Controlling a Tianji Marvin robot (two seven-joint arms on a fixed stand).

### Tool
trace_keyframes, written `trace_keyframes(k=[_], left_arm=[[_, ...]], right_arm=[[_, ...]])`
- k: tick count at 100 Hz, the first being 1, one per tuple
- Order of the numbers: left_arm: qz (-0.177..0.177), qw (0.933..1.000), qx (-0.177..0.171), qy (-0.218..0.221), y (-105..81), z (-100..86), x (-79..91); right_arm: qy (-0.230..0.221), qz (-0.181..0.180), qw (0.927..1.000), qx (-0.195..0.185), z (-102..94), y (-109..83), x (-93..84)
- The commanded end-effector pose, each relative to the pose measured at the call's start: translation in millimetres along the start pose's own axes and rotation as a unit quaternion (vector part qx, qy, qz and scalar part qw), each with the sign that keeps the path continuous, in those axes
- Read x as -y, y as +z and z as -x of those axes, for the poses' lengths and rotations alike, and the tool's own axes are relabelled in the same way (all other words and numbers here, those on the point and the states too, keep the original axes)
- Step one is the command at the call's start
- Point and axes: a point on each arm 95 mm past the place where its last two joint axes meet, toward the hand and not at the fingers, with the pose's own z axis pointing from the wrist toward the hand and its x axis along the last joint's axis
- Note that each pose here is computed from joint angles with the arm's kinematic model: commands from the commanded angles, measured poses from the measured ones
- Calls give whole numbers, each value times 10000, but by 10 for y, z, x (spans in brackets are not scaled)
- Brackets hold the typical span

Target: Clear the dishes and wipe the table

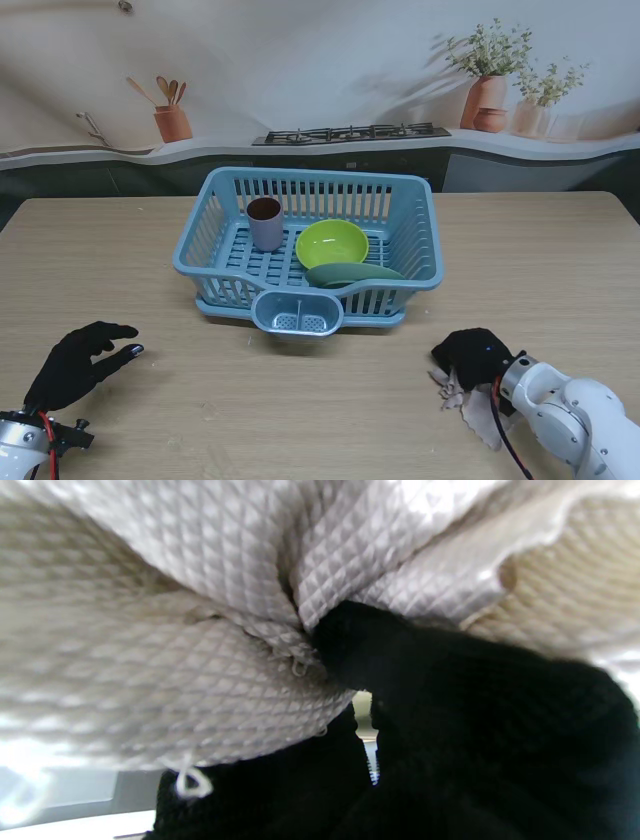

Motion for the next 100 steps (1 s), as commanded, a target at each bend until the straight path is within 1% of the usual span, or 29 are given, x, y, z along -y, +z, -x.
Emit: trace_keyframes(k=[1,11,20,28,37,49,70,86,100], left_arm=[[29,10000,-15,-31,-13,-9,-17],[31,10000,-16,-34,-14,-10,-18],[56,10000,-11,-50,-14,-14,-19],[69,10000,-13,-54,-16,-15,-19],[78,10000,-17,-52,-20,-13,-20],[66,10000,-25,-68,-25,-14,-22],[68,9999,-27,-77,-27,-20,-23],[86,9999,-19,-93,-25,-21,-25],[68,9999,-16,-97,-27,-21,-25]], right_arm=[[81,-644,9978,146,130,-188,402],[-79,-685,9974,184,227,-283,424],[-158,-714,9971,188,269,-332,432],[-157,-695,9974,143,265,-339,418],[-118,-665,9977,-11,211,-309,377],[56,-663,9974,-287,59,-214,309],[443,-755,9931,-779,-319,67,216],[679,-831,9886,-1052,-575,268,170],[797,-833,9865,-1162,-704,388,152]])
